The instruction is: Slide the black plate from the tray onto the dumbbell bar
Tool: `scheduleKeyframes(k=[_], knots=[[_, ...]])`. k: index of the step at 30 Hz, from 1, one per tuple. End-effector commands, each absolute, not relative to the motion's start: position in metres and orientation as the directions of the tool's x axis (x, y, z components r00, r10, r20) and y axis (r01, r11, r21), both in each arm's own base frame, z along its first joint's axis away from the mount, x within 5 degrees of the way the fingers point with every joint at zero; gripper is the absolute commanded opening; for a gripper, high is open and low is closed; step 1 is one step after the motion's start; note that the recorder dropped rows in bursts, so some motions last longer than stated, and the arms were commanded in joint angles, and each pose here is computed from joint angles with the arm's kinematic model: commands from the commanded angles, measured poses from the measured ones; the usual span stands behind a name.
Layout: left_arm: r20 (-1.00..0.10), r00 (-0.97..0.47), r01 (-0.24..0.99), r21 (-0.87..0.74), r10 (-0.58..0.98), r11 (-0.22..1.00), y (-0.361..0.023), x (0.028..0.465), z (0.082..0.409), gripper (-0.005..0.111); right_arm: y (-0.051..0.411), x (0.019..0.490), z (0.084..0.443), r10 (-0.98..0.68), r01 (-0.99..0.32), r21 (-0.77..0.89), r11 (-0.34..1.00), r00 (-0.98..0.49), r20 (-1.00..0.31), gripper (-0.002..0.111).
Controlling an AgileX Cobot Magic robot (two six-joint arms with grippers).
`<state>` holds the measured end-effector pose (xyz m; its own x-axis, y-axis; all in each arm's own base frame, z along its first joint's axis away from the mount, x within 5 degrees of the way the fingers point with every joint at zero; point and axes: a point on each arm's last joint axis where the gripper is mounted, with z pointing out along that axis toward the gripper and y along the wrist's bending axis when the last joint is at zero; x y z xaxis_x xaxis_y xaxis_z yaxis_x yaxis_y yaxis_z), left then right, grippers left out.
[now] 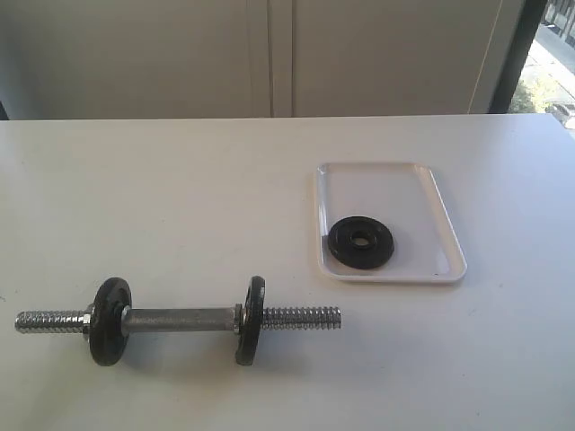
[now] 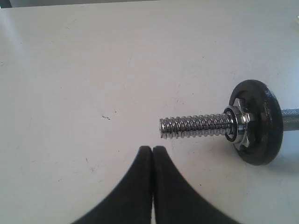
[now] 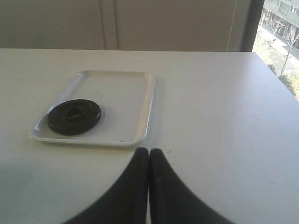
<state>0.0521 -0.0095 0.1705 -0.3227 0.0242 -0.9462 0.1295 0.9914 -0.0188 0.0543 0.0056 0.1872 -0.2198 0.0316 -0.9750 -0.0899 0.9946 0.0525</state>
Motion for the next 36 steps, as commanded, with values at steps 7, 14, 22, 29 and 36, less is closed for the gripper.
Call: scheduleKeyframes(k=[7,14,22,29,36], knots=[[-0.947,-0.321,0.131,-0.039,0.006,0.991,-0.010,0.052,0.170,0.000,0.005,0.054,0.187,0.037,-0.082,0.055,0.995,-0.205,-0.978,0.000],[-0.947,-0.320,0.131,-0.022,0.021,0.991,-0.009,0.052,0.169,0.000,0.006,0.054,0.187,0.035,-0.090,0.055,0.994,-0.206,-0.978,0.000],[-0.941,-0.244,0.164,0.198,0.235,0.966,-0.007,0.054,0.174,0.000,0.006,0.054,0.187,0.035,-0.090,0.055,0.994,-0.206,-0.978,0.000],[-0.974,0.053,0.065,0.226,0.222,0.972,-0.004,0.057,0.202,0.000,0.006,0.054,0.187,0.035,-0.090,0.055,0.994,-0.206,-0.978,0.000],[-0.961,0.152,0.093,-0.220,-0.232,0.971,-0.003,0.056,0.214,0.000,0.006,0.054,0.187,0.035,-0.090,0.055,0.994,-0.206,-0.978,0.000]])
